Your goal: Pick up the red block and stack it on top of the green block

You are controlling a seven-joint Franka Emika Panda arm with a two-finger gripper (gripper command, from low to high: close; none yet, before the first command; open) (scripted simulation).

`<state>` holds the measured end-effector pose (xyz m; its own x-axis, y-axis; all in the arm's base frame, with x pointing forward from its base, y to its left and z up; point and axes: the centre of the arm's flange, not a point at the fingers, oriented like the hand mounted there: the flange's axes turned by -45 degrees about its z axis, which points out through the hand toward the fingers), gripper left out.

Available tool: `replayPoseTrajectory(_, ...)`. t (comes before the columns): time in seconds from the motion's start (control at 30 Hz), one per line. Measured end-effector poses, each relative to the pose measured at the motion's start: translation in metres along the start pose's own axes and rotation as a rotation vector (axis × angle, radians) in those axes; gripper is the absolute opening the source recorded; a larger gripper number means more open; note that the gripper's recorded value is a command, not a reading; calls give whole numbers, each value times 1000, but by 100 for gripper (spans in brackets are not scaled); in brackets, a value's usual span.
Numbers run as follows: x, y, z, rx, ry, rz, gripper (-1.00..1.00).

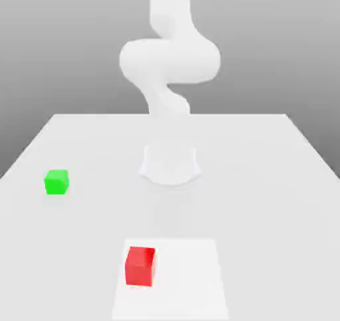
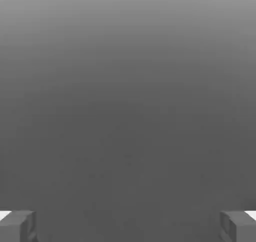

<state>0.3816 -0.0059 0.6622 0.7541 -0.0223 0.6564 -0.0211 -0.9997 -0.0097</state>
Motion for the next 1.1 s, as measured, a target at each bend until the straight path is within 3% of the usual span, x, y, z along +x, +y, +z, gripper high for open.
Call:
replayPoseTrajectory(0.3,-76,25,197,-24,-309,32,0)
replayPoseTrajectory(0.67,-258,54,348,-43,-679,83,0)
replayPoseTrajectory(0.87,-311,55,397,-42,-715,84,0)
replayPoseTrajectory(0.9,-318,55,403,-42,-715,84,-100)
replayPoseTrajectory(1.1,-321,54,406,-43,-715,84,-100)
